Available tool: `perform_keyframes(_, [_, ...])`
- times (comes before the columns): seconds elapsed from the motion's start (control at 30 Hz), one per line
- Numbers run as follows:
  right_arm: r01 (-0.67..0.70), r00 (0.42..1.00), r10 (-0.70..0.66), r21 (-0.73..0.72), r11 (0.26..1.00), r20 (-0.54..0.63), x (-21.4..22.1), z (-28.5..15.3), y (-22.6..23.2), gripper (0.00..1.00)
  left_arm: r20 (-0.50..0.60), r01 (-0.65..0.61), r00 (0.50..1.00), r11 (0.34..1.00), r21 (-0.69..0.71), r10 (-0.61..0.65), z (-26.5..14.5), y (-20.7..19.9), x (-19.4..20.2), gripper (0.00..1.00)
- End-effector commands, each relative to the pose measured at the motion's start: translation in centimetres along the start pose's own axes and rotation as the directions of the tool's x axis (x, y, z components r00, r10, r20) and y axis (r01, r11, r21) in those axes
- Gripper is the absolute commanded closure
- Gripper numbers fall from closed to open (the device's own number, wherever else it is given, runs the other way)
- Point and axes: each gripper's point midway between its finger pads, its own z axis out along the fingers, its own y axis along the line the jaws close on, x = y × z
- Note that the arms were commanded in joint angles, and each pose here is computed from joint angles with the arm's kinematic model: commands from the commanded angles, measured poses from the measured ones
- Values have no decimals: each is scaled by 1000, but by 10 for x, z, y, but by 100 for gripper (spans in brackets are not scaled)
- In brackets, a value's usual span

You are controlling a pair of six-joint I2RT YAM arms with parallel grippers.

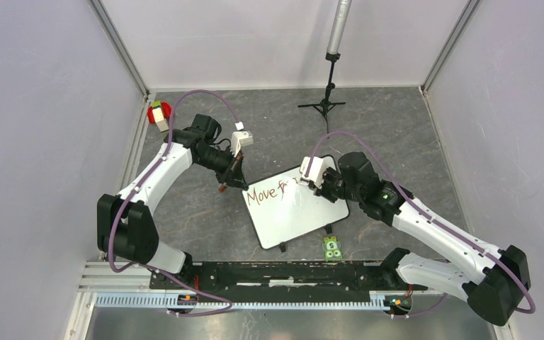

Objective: Write a sentence on the whiteboard

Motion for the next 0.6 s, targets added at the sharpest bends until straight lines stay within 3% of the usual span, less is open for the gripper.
perform_keyframes(0.0, [14,1000,-14,31,999,-6,-7,-3,-10,100,-98,20,995,1000,-5,-20,9,1,21,97])
perform_keyframes(0.27, [22,1000,-23,104,994,2,-20,-7,-30,100,-95,16,995,1000,-7,-17,8,1,20,98])
perform_keyframes(0.57, [23,1000,-22,69,997,-22,-7,-5,-19,100,-96,17,995,1000,-6,-18,9,2,20,98])
